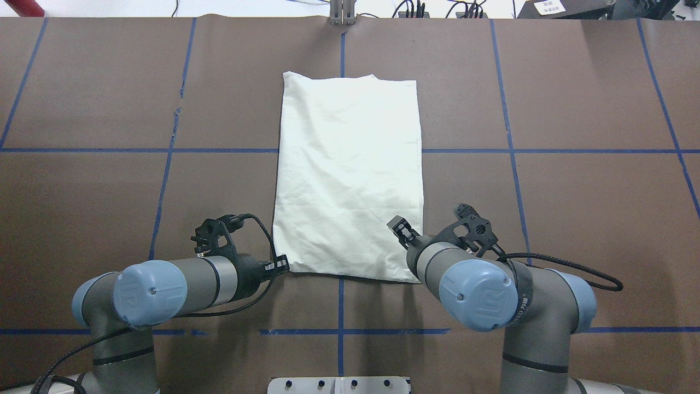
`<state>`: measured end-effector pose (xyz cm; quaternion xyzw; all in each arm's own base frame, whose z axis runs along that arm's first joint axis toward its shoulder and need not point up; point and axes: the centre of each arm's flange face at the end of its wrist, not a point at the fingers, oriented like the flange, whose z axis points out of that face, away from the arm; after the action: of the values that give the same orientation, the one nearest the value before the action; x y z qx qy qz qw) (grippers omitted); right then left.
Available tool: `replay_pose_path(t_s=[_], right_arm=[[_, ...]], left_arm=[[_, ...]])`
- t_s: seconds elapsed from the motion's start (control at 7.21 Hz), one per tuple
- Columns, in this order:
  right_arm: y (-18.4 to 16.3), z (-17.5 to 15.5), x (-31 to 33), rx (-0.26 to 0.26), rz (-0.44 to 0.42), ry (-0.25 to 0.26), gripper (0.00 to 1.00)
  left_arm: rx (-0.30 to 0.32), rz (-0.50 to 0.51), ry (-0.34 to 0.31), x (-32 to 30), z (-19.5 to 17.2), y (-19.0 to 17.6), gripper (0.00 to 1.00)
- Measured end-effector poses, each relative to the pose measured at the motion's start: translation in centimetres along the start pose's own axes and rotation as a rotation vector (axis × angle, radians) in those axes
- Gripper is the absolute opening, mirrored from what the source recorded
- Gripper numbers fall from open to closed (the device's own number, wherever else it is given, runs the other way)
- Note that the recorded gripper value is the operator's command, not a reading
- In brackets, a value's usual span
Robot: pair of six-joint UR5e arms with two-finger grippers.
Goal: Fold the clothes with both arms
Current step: 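Lower both grippers onto the corners nearest the robot and grasp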
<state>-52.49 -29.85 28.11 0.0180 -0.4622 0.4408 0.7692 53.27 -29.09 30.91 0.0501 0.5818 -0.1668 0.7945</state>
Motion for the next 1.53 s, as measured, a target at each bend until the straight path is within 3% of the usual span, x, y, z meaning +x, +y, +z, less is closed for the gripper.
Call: replay_pose_path(t_s=[0.42, 1.25, 1.53], right_arm=[[1.6, 1.3, 0.4, 0.017, -0.019, 0.058, 0.81], [2.3, 3.6, 0.9, 0.041, -0.040, 0.096, 0.79], [3.1, 4.6, 0.2, 0.046, -0.033, 0.097, 0.63]], left_arm=[[0.000, 0.000, 0.003, 0.1, -0.1, 0.0, 0.00], [-0.002, 0.000, 0.013, 0.5, -0.4, 0.1, 0.00], [-0.002, 0.001, 0.014, 0.5, -0.4, 0.1, 0.00]])
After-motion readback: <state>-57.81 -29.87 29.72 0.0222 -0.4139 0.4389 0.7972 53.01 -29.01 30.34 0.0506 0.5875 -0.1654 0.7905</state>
